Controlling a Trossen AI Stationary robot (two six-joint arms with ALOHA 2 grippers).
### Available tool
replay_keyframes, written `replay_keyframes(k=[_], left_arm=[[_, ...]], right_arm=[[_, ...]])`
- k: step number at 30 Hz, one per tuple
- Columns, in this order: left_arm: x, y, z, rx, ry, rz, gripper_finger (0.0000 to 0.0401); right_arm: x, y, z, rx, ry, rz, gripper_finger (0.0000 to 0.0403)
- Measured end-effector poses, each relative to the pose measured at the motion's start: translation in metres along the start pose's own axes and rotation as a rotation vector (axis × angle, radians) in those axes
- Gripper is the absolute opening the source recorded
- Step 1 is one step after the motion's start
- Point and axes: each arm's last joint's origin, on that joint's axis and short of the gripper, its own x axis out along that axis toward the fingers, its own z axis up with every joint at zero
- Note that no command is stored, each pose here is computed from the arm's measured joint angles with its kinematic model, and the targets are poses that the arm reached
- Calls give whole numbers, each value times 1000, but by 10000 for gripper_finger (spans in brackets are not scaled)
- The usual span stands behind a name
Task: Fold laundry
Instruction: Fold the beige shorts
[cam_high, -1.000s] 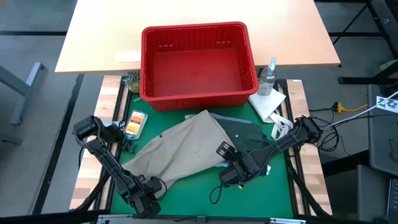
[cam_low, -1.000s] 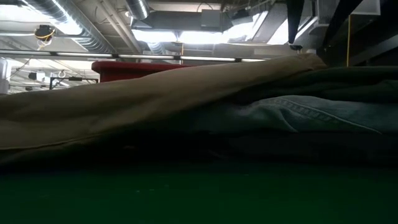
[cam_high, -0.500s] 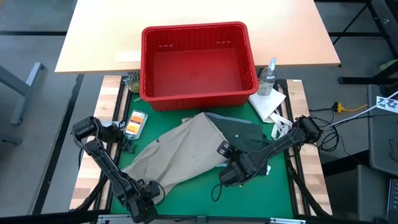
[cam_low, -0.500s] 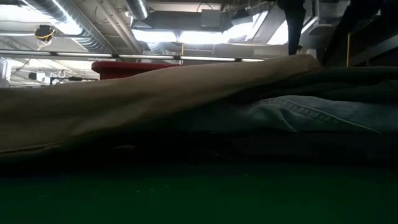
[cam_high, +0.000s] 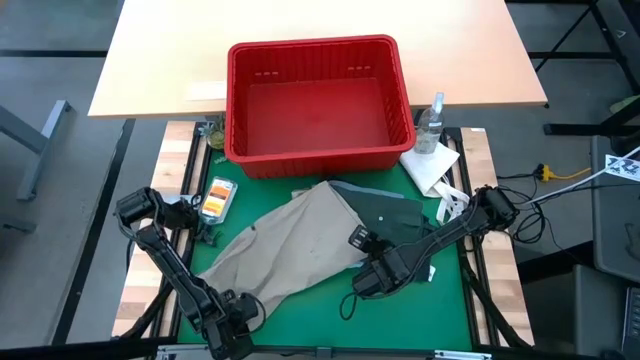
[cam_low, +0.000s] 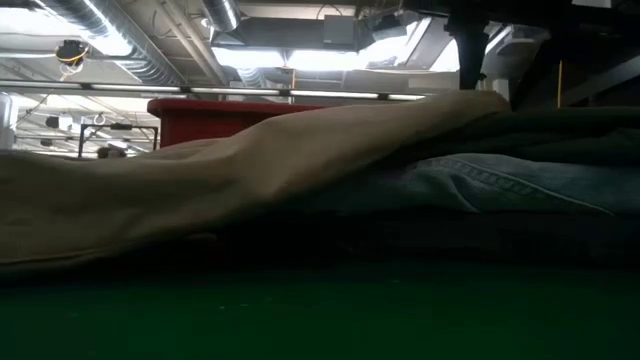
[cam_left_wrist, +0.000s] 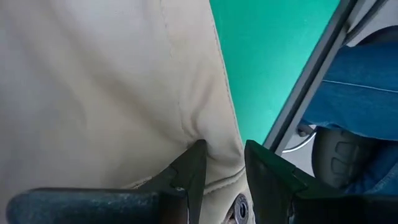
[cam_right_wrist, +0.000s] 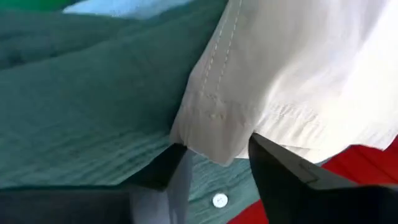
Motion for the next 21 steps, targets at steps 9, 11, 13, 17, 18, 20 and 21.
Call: replay_keyframes(k=[9, 11, 13, 17, 18, 20, 21], left_arm=[[-2, -2, -2, 33, -16, -22, 105], [-5, -3, -3, 35, -17, -31, 105], [-10, -4, -4, 38, -15, -45, 105], [-21, -6, -5, 22, -4, -80, 105], [-24, -6, -5, 20, -4, -89, 105], [-27, -7, -4, 17, -6, -100, 105], [-29, -7, -4, 17, -8, -103, 105]], right_arm=[[0, -2, 4, -36, -38, -16, 17], [0, -2, 4, -47, -38, -17, 7], [-1, -2, 4, -50, -37, -16, 17], [-7, -6, 3, -42, -41, -39, 20], [-9, -8, 3, -41, -47, -45, 15], [-14, -11, 3, -42, -65, -57, 6], [-17, -13, 3, -40, -72, -65, 4]])
